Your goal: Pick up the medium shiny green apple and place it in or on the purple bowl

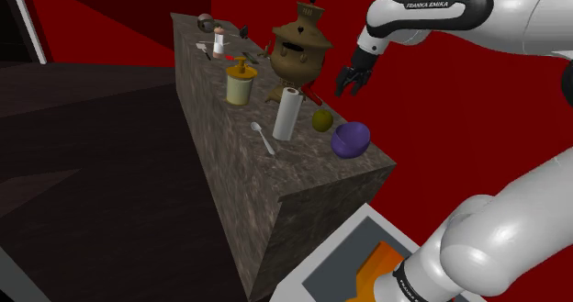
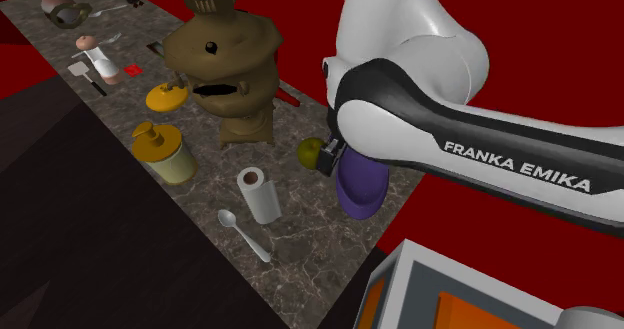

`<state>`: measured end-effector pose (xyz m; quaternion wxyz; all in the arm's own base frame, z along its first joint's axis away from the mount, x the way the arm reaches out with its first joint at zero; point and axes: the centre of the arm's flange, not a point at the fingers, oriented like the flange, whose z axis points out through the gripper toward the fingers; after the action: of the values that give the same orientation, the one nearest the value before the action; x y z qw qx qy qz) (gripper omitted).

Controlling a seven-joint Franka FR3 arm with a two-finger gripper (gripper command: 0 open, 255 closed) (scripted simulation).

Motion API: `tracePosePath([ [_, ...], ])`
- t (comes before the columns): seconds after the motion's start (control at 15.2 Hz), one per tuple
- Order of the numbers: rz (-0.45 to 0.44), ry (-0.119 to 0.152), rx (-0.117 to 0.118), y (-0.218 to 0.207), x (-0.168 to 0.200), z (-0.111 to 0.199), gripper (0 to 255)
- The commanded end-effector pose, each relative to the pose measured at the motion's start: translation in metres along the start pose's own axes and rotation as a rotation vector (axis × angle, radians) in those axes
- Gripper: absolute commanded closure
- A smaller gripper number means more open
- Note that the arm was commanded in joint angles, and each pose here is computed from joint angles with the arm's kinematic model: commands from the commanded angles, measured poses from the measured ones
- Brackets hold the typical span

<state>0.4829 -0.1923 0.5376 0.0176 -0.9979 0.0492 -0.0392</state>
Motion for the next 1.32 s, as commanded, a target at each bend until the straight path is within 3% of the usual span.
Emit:
tracePosePath([
  [0.0,-0.001,-0.01,0.003,0.016,0.017,0.015,0],
  [0.86,-0.002,-0.069,0.025,0.117,0.133,0.108,0],
  [1.25,-0.002,-0.07,0.025,0.119,0.133,0.137,0],
])
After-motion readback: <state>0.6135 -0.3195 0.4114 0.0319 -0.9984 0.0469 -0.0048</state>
